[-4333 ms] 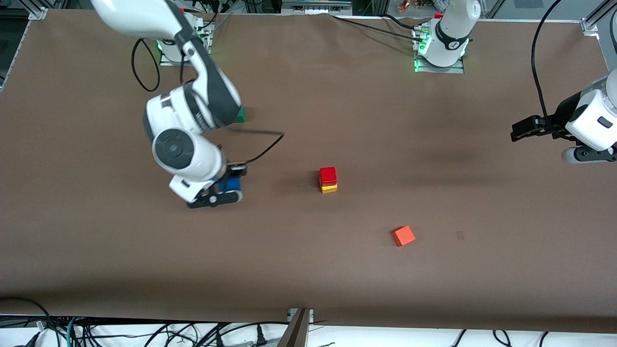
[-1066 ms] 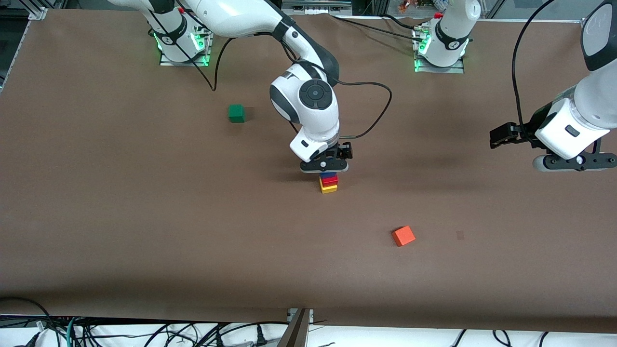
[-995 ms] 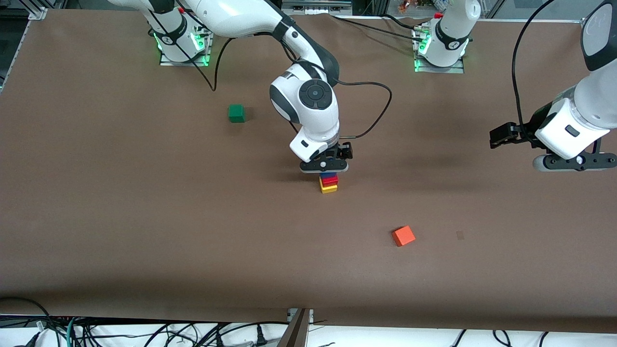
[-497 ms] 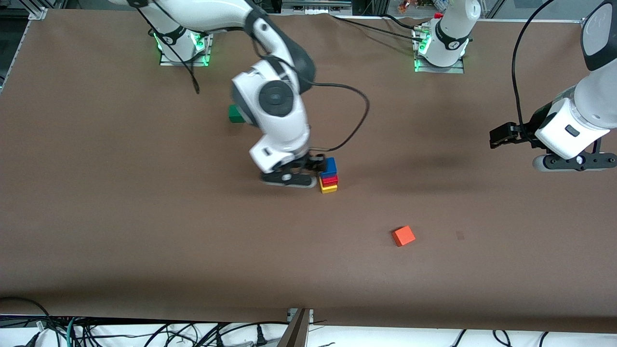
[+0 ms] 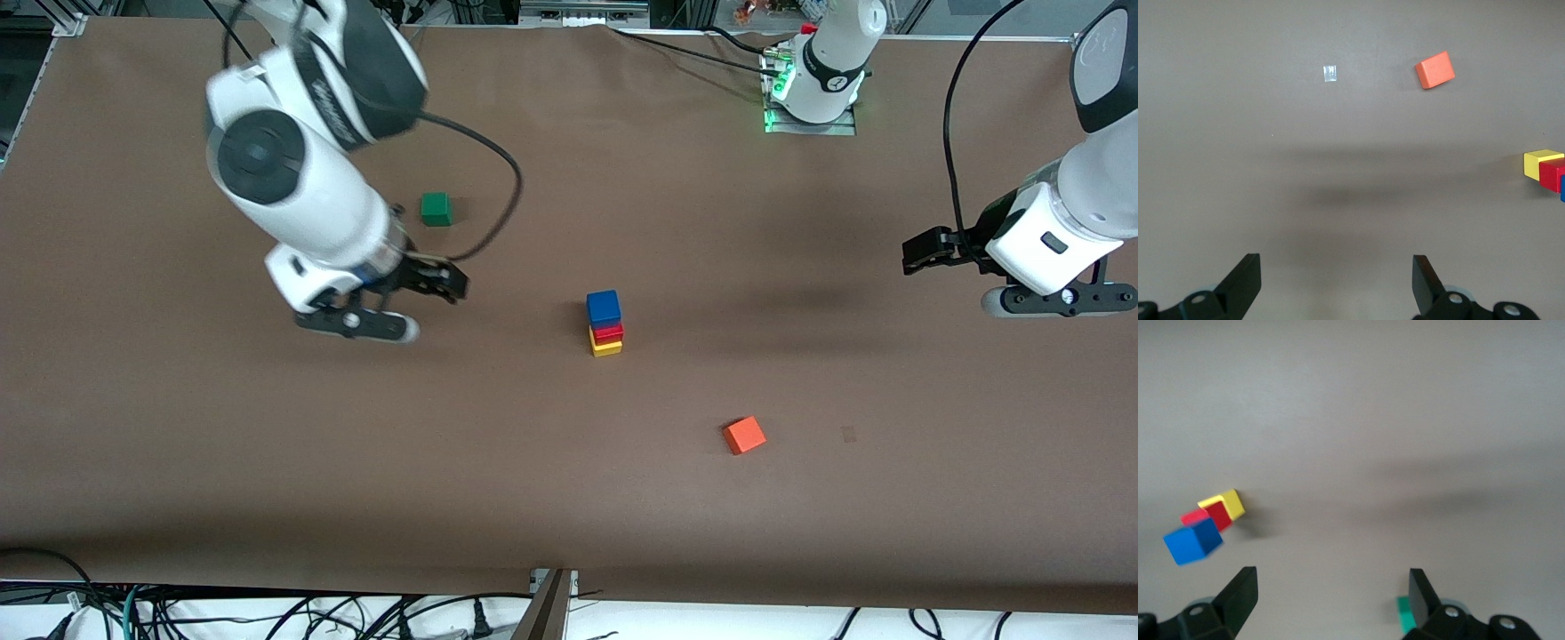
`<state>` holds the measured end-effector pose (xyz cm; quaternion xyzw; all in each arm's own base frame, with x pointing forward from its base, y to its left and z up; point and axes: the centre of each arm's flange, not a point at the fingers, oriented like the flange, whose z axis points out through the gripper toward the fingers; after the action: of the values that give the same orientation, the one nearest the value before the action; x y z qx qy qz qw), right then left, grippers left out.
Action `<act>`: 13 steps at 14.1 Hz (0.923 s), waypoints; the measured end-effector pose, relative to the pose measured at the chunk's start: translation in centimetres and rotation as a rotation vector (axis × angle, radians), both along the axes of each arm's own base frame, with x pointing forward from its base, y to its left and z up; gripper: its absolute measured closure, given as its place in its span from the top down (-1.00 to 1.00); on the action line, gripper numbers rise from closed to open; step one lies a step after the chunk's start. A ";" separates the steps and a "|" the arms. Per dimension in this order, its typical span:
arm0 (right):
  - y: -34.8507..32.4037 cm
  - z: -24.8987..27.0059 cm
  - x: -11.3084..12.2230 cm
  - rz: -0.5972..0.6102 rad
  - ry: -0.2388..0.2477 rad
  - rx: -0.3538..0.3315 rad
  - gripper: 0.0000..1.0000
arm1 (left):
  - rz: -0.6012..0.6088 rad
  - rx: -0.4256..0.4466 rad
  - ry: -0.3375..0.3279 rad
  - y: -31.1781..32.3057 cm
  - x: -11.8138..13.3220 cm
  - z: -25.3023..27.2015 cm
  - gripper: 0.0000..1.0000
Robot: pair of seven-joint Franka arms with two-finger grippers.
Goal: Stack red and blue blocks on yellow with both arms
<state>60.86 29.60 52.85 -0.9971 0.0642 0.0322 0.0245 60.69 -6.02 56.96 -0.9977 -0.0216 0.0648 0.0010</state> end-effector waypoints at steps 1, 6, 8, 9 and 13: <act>-2.4 1.3 -0.7 0.013 0.001 -0.002 1.00 | 0.000 0.000 -0.002 0.0 0.0 0.1 1.00; -12.9 6.1 -5.6 0.062 0.039 0.025 1.00 | 0.022 0.001 -0.006 0.1 0.2 0.2 1.00; -16.1 6.8 -6.6 0.096 0.037 0.045 1.00 | 0.023 0.001 -0.004 0.1 0.2 0.1 1.00; -17.7 7.0 -7.0 0.102 0.036 0.054 1.00 | 0.023 0.001 -0.004 0.1 0.3 0.0 1.00; -22.7 7.4 -7.5 0.143 0.025 0.073 1.00 | 0.023 0.000 -0.007 0.1 0.3 0.2 1.00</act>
<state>53.39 6.93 60.30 -0.9971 -0.0081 0.0487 0.0576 61.03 -5.92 57.14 -0.9976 -0.0332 0.0613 0.0000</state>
